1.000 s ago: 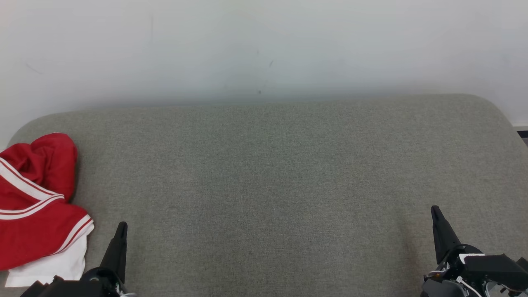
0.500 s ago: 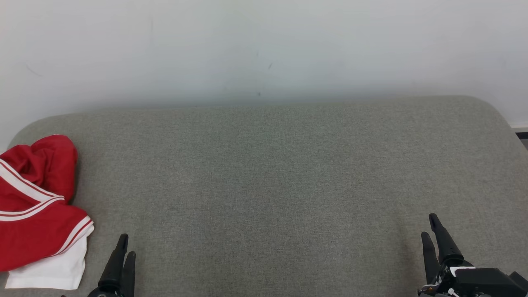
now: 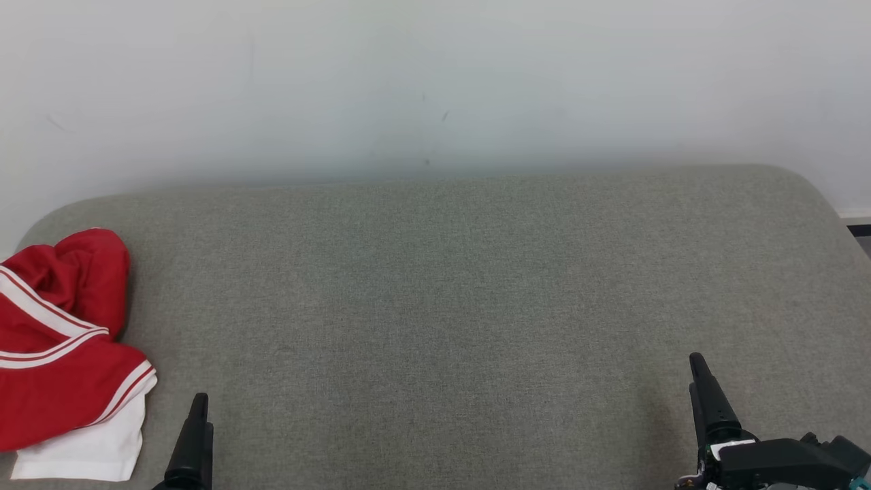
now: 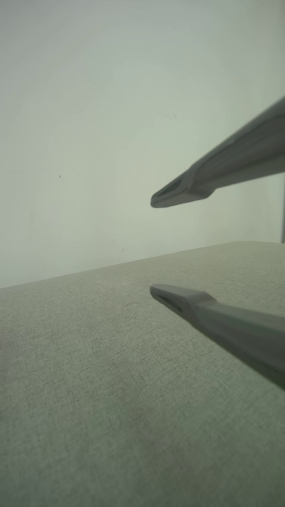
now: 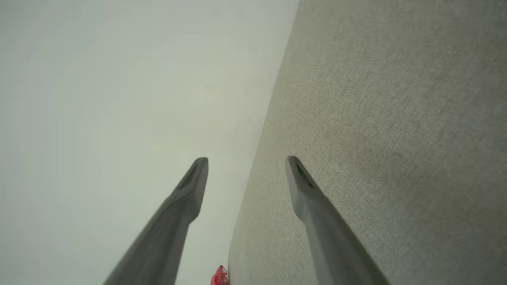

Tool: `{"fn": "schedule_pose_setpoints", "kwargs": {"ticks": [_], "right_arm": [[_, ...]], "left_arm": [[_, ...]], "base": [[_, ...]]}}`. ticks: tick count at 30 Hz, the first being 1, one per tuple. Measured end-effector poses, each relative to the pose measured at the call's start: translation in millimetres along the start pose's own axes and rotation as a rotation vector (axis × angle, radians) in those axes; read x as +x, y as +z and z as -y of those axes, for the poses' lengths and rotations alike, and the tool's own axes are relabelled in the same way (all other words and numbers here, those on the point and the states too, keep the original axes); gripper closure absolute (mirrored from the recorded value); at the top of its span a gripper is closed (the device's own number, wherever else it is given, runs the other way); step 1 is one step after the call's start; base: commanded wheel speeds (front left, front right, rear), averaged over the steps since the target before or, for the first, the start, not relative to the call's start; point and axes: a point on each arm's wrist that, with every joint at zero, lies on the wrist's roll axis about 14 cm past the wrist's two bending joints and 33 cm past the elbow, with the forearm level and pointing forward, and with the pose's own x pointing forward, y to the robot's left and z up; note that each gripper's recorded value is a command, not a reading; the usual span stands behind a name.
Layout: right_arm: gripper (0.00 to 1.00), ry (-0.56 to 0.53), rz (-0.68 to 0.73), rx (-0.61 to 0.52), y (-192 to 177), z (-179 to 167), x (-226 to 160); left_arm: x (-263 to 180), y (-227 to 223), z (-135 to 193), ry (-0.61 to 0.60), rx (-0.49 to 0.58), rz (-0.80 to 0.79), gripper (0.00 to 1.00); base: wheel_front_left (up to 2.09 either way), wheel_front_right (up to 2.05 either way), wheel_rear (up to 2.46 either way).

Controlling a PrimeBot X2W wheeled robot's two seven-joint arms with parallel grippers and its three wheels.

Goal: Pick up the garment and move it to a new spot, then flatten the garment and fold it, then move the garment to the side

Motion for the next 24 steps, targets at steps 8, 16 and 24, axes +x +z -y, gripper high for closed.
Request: {"fn": "schedule_pose_setpoints", "kwargs": {"ticks": [8, 16, 24], "right_arm": [[0.00, 0.010, -0.003, -0.117, -4, -3, -2], [0.00, 0.009, -0.019, -0.267, -12, -1, -5], [0.00, 0.016, -0.044, -0.428, -21, 1, -8]], "left_arm": [[-5, -6, -3, 0.018, 0.140, -0.008, 0.00], [-8, -7, -2, 0.024, 0.288, -0.004, 0.00], [-13, -2, -1, 0.026, 0.445, 0.020, 0.00]], "base": [[0.00, 0.00, 0.00], [0.00, 0.00, 0.00], [0.00, 0.00, 0.00]]}}
